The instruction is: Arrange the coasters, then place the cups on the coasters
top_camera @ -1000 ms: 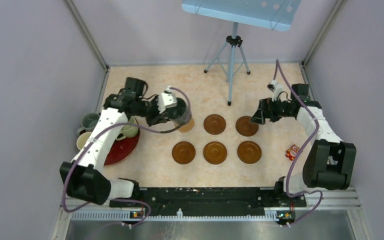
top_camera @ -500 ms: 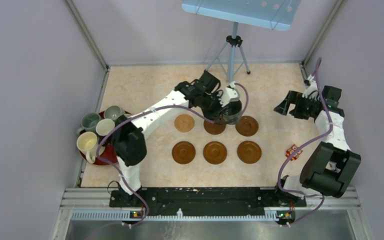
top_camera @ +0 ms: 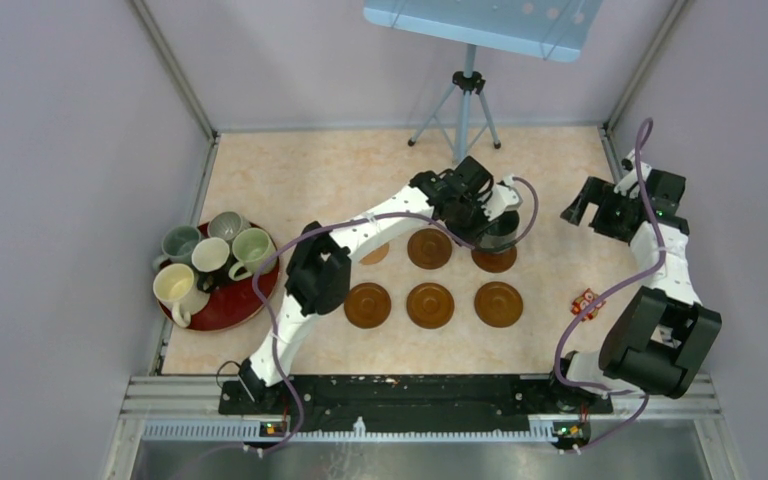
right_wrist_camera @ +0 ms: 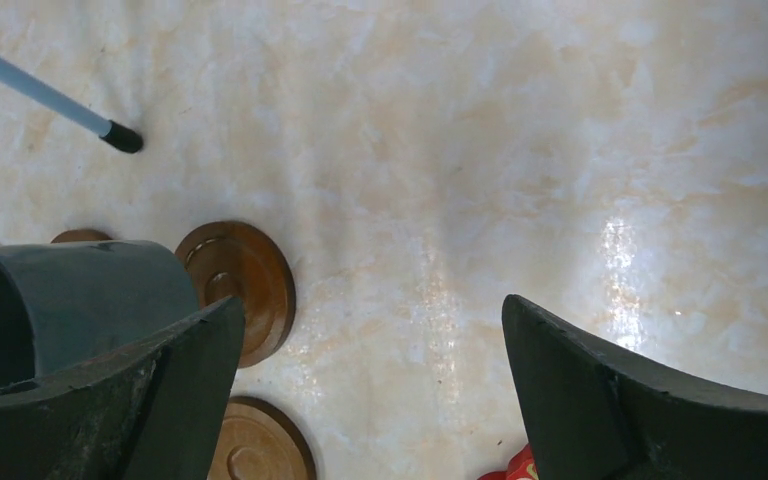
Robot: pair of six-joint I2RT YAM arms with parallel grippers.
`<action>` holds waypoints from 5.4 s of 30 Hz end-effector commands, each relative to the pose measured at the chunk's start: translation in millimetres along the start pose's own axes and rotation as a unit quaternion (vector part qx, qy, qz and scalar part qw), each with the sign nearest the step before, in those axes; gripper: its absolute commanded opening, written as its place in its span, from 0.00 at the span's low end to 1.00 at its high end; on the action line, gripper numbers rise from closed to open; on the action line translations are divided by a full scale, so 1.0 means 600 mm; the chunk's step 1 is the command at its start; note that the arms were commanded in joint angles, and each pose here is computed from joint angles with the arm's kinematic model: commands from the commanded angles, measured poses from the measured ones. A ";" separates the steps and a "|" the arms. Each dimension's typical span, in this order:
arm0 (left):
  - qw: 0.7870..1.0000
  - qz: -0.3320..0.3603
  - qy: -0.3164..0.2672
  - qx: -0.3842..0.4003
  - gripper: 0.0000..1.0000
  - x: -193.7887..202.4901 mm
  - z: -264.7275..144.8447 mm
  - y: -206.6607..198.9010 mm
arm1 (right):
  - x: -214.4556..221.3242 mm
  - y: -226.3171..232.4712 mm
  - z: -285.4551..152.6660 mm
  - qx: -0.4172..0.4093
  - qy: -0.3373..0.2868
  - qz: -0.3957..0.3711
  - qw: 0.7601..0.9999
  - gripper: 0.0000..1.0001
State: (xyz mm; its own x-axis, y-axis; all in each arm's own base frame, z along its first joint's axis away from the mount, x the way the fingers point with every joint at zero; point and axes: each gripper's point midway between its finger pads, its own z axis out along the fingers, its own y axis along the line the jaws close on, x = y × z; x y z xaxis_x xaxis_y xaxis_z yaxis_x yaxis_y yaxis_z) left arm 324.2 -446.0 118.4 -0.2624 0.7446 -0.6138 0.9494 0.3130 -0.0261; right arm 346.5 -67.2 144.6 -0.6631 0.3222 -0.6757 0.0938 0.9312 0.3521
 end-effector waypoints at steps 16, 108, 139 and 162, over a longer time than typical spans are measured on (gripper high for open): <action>0.999 -0.026 -0.028 -0.016 0.00 -0.042 0.045 -0.025 | -0.021 -0.023 -0.005 0.038 -0.031 0.020 0.999 0.99; 0.999 -0.033 -0.025 0.005 0.78 -0.020 -0.051 -0.033 | -0.018 -0.007 -0.004 0.007 -0.029 0.006 1.000 0.99; 0.868 -0.371 -0.029 -0.330 0.99 0.504 -0.652 0.166 | 0.003 0.066 0.001 -0.143 -0.009 -0.048 0.988 0.99; 0.794 -0.470 0.063 -0.381 0.72 0.847 -0.683 0.050 | 0.007 0.079 -0.008 -0.161 -0.009 -0.048 0.986 0.99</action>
State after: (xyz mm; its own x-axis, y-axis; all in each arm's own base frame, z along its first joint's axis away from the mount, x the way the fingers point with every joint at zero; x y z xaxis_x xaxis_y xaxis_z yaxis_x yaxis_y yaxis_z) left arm 141.8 169.9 137.2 -0.8744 -0.0680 -0.4804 -0.0834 0.9965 0.0107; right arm 339.4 -21.0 145.0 -0.6859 0.2677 -0.6767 -0.1623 0.8502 0.5008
